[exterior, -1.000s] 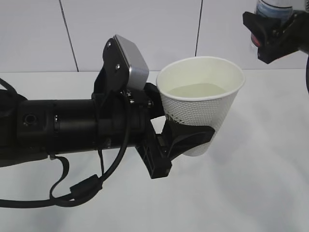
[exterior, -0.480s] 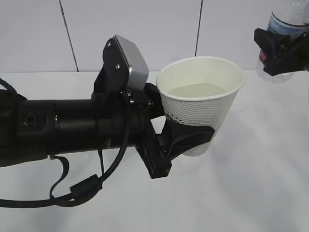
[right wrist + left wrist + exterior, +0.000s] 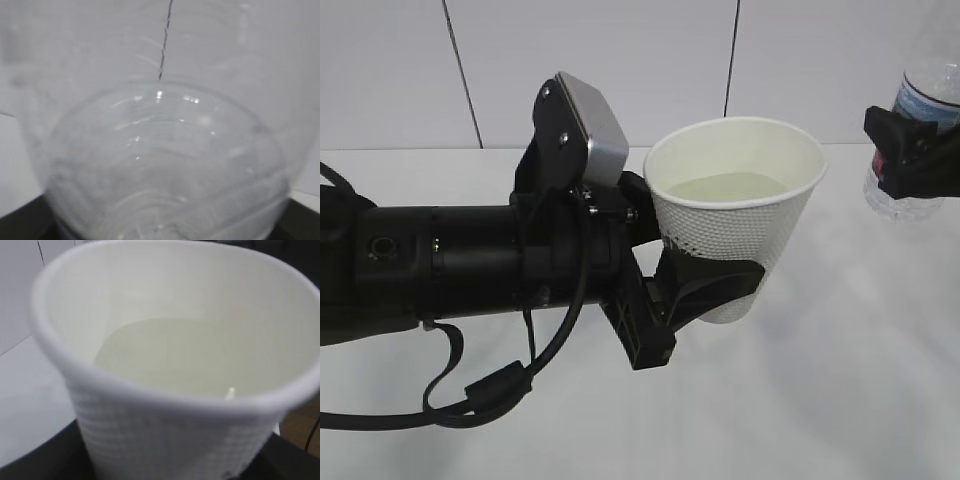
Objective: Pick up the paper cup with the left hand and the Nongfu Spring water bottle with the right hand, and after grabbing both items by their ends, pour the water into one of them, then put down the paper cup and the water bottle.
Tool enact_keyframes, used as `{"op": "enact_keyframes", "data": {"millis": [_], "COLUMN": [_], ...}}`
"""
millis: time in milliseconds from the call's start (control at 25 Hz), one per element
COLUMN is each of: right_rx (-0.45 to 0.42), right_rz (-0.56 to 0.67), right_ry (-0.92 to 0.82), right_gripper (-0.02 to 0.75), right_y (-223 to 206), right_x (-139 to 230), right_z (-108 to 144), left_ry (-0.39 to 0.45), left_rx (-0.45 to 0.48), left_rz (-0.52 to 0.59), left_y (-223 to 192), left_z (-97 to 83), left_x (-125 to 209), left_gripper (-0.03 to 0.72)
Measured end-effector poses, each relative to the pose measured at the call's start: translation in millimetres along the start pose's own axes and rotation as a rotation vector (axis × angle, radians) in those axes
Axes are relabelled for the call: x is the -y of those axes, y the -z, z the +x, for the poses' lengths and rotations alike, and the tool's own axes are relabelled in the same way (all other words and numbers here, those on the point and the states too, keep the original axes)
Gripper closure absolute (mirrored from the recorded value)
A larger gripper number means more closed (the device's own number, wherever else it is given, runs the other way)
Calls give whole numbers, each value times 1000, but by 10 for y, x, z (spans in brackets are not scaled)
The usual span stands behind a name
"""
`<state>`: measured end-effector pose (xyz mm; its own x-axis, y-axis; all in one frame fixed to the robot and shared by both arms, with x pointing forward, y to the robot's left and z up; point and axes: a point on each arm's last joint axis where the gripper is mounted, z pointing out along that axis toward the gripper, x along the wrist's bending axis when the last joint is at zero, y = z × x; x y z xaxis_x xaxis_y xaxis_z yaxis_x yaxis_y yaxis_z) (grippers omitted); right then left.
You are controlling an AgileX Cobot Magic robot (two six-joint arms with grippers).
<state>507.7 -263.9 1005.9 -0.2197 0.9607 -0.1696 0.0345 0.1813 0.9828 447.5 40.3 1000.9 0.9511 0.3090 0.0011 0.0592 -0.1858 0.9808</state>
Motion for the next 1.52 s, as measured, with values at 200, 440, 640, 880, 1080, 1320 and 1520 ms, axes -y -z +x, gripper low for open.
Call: {"op": "enact_keyframes", "data": {"millis": [200,440,640,880,1080,1320,1520], "right_rx": [22,66,97,110,122,123,125], "right_rz": [37,68,102,132,122,114,112], "right_ry": [-19,-66,-102,-119,-127,-127,-128], "right_gripper": [218,218,218,218,218,218,218], "right_y": [62,128,210,274,301,301,301], "right_x": [105,204,314,399,414,407,405], "right_z": [1,-16,-18,-9,-12,-13,-15], "left_ry": [0,0,0,0,0,0,10], "left_rx": [0,0,0,0,0,0,-7], "left_rz": [0,0,0,0,0,0,-4], "left_y": [0,0,0,0,0,0,0], "left_z": [0,0,0,0,0,0,7], "left_x": [0,0,0,0,0,0,-4], "left_gripper": [201,201,201,201,201,201,201]}}
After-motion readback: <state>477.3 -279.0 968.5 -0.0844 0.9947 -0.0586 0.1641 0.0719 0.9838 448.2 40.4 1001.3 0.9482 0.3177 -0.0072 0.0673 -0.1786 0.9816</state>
